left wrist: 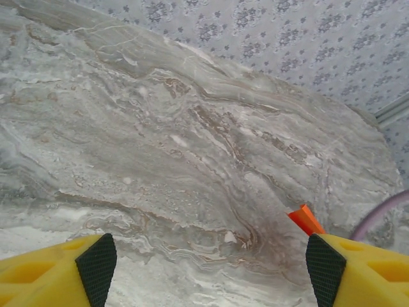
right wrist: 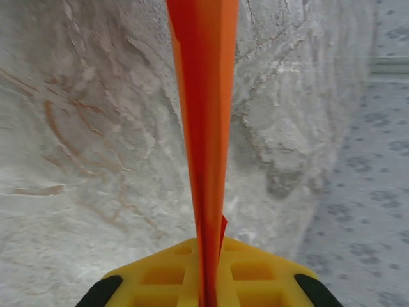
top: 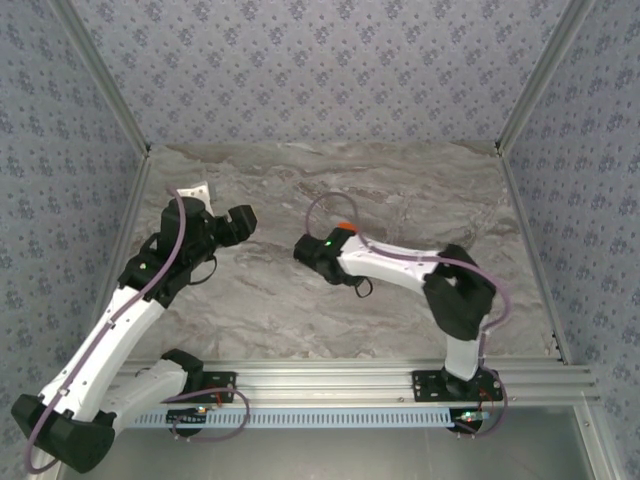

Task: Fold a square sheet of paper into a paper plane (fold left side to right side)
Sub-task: Turn over the paper at the center of the table.

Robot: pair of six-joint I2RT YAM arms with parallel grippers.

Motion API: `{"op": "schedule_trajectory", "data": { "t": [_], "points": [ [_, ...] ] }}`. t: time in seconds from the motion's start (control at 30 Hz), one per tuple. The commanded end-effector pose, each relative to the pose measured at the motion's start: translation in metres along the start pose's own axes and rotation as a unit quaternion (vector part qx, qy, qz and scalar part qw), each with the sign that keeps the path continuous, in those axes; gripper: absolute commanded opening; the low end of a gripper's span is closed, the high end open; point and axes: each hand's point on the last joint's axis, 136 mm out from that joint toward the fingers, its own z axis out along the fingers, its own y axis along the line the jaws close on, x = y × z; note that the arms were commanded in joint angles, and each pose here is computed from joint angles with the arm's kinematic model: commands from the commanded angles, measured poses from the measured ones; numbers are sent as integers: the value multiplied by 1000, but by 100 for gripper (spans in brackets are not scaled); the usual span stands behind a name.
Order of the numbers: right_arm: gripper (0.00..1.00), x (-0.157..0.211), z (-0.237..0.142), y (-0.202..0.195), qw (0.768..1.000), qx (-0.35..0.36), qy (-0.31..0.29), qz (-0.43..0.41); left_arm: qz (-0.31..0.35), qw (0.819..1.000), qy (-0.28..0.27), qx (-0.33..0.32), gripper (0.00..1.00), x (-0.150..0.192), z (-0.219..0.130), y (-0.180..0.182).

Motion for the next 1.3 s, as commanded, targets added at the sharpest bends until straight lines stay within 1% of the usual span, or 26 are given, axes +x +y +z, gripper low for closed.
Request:
{"op": "schedule_trajectory", "data": {
  "t": [0.0, 0.13, 0.17, 0.23, 0.3, 0.37, 0.43, 0.53, 0.63, 0.7, 0.77, 0.87, 0.97, 1.07, 1.17, 1.27],
  "points": [
    [10, 0, 2, -7, 995, 83, 22, -55, 8, 1000, 2, -18, 81, 2, 1, 7],
    [13, -10, 4, 29, 995, 45, 23, -86, 12, 1000, 13, -13, 81, 5, 5, 5],
    [19, -12, 3, 37, 995, 26, 20, -89, 15, 1000, 18, -10, 81, 7, 6, 3],
    [34, -14, -2, 63, 995, -46, 13, -92, 17, 999, 31, -4, 81, 11, 10, 1],
    [48, -16, -12, 83, 989, -122, 1, -85, 17, 999, 42, -1, 81, 16, 15, 0],
    [63, -18, -29, 96, 979, -194, -23, -61, 14, 998, 59, 5, 82, 24, 21, -1],
    [74, -21, -50, 98, 963, -261, -52, -28, 3, 997, 78, 17, 82, 31, 27, -3],
    [84, -25, -79, 84, 933, -344, -105, 30, -28, 992, 112, 52, 82, 49, 43, -9],
    [92, -25, -97, 56, 894, -408, -157, 100, -54, 981, 145, 115, 82, 68, 60, -27],
    [93, -22, -96, 37, 863, -445, -184, 153, -69, 971, 169, 156, 81, 81, 72, -39],
    [98, -22, -94, 14, 818, -487, -218, 216, -75, 961, 193, 185, 81, 95, 84, -51],
    [100, -17, -84, -18, 761, -514, -256, 303, -69, 948, 224, 215, 80, 117, 100, -72],
    [100, -11, -70, -41, 717, -527, -274, 366, -62, 939, 251, 228, 80, 139, 117, -89],
    [100, -3, -54, -50, 681, -542, -270, 412, -64, 931, 273, 233, 79, 160, 139, -99],
    [100, 7, -37, -51, 663, -545, -257, 444, -64, 924, 293, 238, 78, 176, 158, -108],
    [100, 15, -23, -46, 648, -557, -244, 458, -65, 917, 308, 244, 77, 188, 174, -114]
  ]
}}
